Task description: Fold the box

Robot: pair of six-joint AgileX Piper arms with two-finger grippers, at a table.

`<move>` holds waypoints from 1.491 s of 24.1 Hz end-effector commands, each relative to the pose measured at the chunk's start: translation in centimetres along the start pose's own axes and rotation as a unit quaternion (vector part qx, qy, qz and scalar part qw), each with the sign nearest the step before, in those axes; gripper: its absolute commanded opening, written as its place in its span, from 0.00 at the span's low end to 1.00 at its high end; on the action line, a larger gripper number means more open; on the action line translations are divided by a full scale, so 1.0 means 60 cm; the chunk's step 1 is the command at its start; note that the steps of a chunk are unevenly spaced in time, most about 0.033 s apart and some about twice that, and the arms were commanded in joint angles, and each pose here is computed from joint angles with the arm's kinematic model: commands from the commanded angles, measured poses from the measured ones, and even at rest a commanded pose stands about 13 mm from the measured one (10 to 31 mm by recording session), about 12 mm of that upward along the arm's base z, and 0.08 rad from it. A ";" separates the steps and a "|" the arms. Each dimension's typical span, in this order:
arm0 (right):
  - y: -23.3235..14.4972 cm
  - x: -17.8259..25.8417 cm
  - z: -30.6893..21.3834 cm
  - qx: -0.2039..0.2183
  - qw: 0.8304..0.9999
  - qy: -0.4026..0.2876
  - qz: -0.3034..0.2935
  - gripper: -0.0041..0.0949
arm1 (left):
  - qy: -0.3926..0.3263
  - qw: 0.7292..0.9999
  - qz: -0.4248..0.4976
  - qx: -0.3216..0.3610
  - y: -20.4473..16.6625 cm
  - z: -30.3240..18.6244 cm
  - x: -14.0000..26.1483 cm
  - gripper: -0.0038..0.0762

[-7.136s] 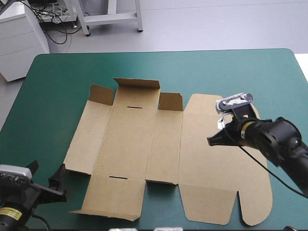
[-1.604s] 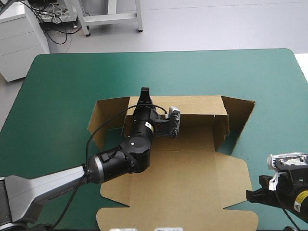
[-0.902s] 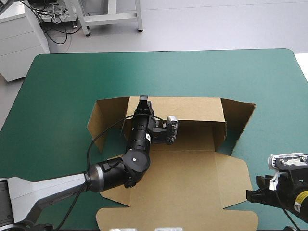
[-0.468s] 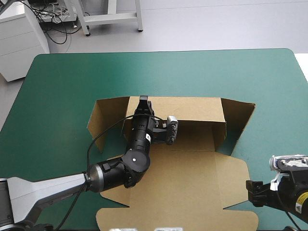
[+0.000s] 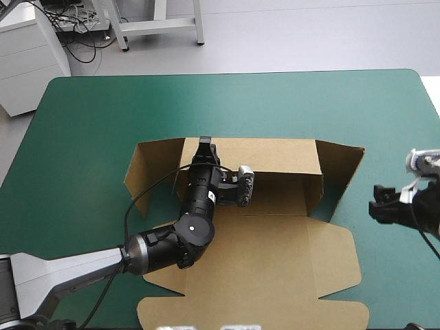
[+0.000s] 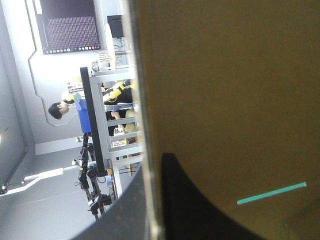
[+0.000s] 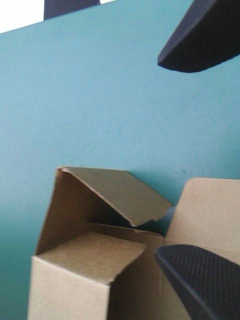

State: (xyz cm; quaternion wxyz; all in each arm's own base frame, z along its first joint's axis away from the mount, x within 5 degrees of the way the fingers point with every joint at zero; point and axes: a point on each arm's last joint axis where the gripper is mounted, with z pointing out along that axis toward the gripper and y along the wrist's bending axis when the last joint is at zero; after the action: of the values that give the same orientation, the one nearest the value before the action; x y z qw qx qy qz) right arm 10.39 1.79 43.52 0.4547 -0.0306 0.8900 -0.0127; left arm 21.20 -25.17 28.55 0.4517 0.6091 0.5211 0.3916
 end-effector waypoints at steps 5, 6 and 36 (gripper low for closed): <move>0.025 -0.123 0.016 0.037 0.997 -0.050 -0.045 0.91 | 0.005 1.000 -0.012 -0.022 0.023 -0.013 0.007 0.01; 0.030 -0.133 0.021 0.038 0.997 -0.049 -0.049 0.91 | 0.005 1.000 -0.012 -0.022 0.023 -0.013 0.007 0.01; -0.025 -0.176 0.371 -0.064 0.975 0.210 0.010 0.77 | 0.014 0.999 -0.021 -0.025 0.024 -0.012 0.010 0.01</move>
State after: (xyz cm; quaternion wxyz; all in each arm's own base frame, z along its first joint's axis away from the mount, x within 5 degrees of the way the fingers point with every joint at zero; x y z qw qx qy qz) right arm 36.54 1.43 36.83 0.2260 -0.0407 0.9723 0.0437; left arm 21.20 -25.15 28.57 0.4538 0.6047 0.5249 0.3909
